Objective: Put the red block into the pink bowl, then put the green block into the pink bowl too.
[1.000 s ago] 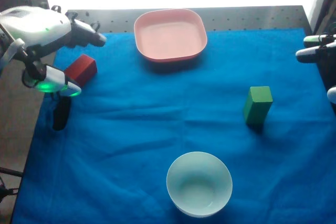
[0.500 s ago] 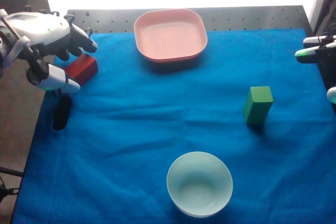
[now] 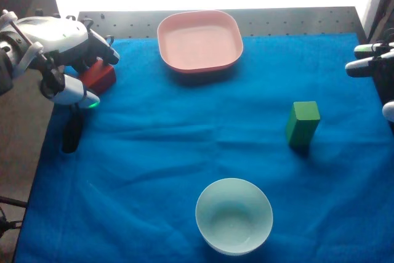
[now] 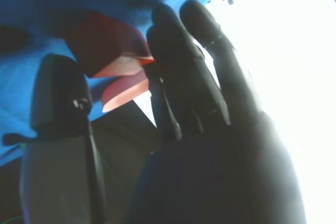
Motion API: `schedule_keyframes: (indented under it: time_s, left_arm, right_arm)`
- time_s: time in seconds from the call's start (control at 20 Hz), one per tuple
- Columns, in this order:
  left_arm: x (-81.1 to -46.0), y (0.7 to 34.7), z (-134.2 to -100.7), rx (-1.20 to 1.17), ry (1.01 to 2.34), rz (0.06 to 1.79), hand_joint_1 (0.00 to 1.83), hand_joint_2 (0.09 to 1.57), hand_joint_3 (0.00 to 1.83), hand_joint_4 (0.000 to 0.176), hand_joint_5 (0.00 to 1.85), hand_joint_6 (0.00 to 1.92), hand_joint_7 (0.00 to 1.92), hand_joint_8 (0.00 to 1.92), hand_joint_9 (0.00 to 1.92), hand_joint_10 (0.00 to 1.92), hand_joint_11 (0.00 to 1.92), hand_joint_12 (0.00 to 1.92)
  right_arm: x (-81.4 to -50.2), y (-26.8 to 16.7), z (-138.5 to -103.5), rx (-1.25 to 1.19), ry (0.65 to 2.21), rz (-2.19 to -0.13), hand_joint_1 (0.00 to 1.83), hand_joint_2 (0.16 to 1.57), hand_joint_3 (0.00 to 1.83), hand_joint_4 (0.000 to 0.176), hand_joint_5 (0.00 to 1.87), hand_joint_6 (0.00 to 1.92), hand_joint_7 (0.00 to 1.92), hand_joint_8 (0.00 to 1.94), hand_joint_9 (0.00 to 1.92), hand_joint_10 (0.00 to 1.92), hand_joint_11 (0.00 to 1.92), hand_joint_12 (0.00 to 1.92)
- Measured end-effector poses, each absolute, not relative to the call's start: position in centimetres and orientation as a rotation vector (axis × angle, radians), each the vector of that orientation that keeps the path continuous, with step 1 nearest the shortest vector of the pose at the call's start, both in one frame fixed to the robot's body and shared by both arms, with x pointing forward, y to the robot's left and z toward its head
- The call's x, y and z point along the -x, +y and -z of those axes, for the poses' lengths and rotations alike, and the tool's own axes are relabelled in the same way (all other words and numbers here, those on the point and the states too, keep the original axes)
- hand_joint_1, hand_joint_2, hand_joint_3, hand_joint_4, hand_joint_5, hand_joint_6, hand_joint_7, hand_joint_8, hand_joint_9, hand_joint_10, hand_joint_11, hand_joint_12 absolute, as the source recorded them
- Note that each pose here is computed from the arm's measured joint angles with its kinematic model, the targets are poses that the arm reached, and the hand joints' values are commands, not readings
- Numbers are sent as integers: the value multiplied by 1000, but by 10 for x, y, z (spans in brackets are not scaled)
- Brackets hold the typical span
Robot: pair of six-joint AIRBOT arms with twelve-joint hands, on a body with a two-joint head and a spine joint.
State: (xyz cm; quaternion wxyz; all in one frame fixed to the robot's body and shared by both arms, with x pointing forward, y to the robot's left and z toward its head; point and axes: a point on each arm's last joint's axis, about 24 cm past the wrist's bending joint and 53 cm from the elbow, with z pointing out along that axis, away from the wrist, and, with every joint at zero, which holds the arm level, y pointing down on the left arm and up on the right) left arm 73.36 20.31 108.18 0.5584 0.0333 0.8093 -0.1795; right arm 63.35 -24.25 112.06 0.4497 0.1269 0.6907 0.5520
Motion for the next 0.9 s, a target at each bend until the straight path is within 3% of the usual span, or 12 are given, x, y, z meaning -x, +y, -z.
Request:
schedule_keyframes:
  time_s: [0.05, 0.1, 0.15, 0.2, 0.25, 0.3, 0.4, 0.5, 0.6, 0.8, 0.85, 0.9]
  left_arm:
    - [-734, 203, -1082, -78, 1908, 423, 1185, 1041, 1, 0, 754, 9, 909, 25, 948, 77, 463, 1242]
    - [-734, 203, -1082, -77, 1906, 422, 1326, 1093, 0, 0, 806, 2, 985, 777, 998, 127, 520, 1376]
    - [-735, 204, -1083, -73, 1905, 422, 1350, 1112, 0, 0, 847, 3, 955, 1005, 1040, 395, 645, 1418]
    - [-735, 204, -1083, -73, 1904, 422, 1273, 1135, 0, 0, 895, 834, 937, 1065, 1079, 619, 780, 1398]
    - [-735, 205, -1083, -72, 1903, 421, 1364, 1126, 0, 0, 881, 760, 961, 1041, 1039, 1125, 873, 1271]
    - [-735, 204, -1082, -72, 1907, 422, 1289, 1123, 8, 0, 902, 821, 1008, 1134, 1092, 873, 940, 1176]
    - [-734, 204, -1081, -73, 1911, 423, 1281, 1099, 2, 0, 986, 697, 1071, 1074, 1266, 651, 1063, 1139]
    - [-735, 204, -1082, -75, 1907, 421, 1287, 1082, 0, 0, 1023, 668, 1112, 994, 1319, 434, 1032, 1040]
    - [-735, 204, -1082, -74, 1903, 420, 1279, 1105, 0, 0, 1026, 601, 1036, 1146, 1342, 443, 1061, 1101]
    - [-734, 201, -1083, -77, 1901, 426, 1284, 1089, 0, 0, 1030, 640, 1077, 1061, 1306, 376, 1042, 1014]
    - [-730, 198, -1084, -84, 1900, 434, 1378, 1066, 0, 0, 1081, 446, 1073, 893, 1165, 950, 1018, 1000]
    - [-726, 194, -1085, -110, 1898, 437, 1396, 1058, 1, 0, 1098, 402, 1075, 853, 1128, 1073, 992, 1026]
  right_arm:
    - [-633, -243, -1120, -314, 1708, -1365, 615, 1203, 2, 119, 668, 4, 459, 3, 531, 2, 562, 167]
    - [-633, -242, -1120, -313, 1709, -1366, 595, 1205, 2, 119, 669, 3, 462, 3, 547, 6, 587, 167]
    - [-633, -243, -1120, -313, 1709, -1365, 595, 1206, 2, 123, 667, 1, 466, 4, 555, 8, 596, 167]
    - [-633, -243, -1120, -314, 1710, -1364, 600, 1210, 4, 128, 666, 1, 466, 3, 553, 6, 596, 165]
    - [-633, -243, -1120, -313, 1710, -1365, 591, 1211, 4, 129, 669, 1, 467, 2, 543, 1, 583, 157]
    - [-633, -242, -1120, -314, 1710, -1365, 579, 1213, 3, 131, 673, 2, 468, 2, 541, 0, 578, 151]
    - [-633, -242, -1120, -314, 1710, -1366, 591, 1214, 2, 140, 668, 1, 464, 0, 548, 3, 591, 153]
    - [-633, -242, -1119, -315, 1711, -1366, 620, 1214, 1, 128, 674, 3, 471, 2, 562, 6, 620, 160]
    - [-633, -242, -1119, -315, 1711, -1366, 603, 1209, 0, 147, 676, 3, 471, 1, 540, 0, 566, 132]
    - [-633, -242, -1119, -315, 1711, -1366, 610, 1218, 2, 134, 678, 1, 469, 0, 558, 5, 593, 133]
    - [-633, -242, -1119, -315, 1711, -1366, 610, 1219, 2, 132, 674, 0, 468, 0, 554, 3, 595, 132]
    - [-633, -242, -1119, -315, 1712, -1366, 614, 1221, 3, 131, 673, 0, 468, 0, 557, 4, 604, 134]
